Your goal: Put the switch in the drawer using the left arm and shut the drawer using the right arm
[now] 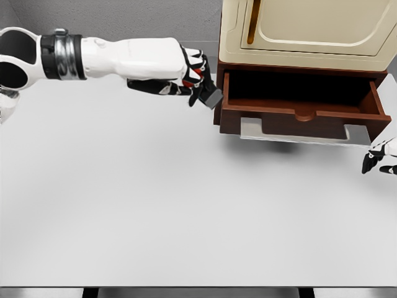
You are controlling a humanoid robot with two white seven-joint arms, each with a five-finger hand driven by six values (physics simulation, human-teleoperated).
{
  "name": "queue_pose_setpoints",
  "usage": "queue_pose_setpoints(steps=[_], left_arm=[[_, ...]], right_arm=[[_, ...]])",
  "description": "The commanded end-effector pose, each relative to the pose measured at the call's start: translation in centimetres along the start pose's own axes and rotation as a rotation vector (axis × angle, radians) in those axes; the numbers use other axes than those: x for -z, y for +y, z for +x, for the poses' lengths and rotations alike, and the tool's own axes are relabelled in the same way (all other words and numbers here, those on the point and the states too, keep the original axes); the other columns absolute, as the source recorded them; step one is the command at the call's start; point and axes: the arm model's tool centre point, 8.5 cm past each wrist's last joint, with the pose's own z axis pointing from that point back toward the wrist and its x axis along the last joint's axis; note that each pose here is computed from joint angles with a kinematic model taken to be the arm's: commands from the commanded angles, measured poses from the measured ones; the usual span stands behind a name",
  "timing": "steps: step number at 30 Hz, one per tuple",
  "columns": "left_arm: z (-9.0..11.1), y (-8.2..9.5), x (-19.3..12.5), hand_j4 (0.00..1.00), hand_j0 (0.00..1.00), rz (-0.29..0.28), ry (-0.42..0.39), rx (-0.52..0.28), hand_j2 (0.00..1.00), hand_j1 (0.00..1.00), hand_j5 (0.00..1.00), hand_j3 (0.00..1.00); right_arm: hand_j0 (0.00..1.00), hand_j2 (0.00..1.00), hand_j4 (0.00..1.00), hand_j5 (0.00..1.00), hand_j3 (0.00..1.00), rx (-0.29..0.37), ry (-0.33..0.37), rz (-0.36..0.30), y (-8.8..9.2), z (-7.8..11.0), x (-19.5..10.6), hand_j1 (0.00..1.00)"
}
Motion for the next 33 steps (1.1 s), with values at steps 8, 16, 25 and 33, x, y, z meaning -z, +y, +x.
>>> queue_pose_setpoints(steps=[8,16,25,33], left_arm=[[-0.4,0.7,2.2,0.32,0.32,0.034,-0.028,-0.022,0.32,0.32,0.32,0.32],[0.5,1.5,4.3,0.32,0.32,0.057,-0.081,-0.021,0.32,0.32,0.32,0.32],[-1.0,1.4,6.2,0.32,0.32,0.131,-0.111,-0.159,0.32,0.32,0.32,0.32],[0.3,1.7,8.8,0.32,0.32,0.135,-0.17,-0.153,0.32,0.32,0.32,0.32]], right_arm=[[0.51,0.51,0.51,0.51,0.51,0.004,0.001,-0.003,-0.1,0.0,-0.1,0.51],[0.51,0.51,0.51,0.51,0.51,0.004,0.001,-0.003,-0.1,0.0,-0.1,0.51],[0.52,0.52,0.52,0.52,0.52,0.004,-0.002,-0.008,-0.2,0.0,0.0,0.52],[0.52,0.52,0.52,0.52,0.52,0.005,-0.002,-0.008,-0.1,0.0,0.1,0.52]])
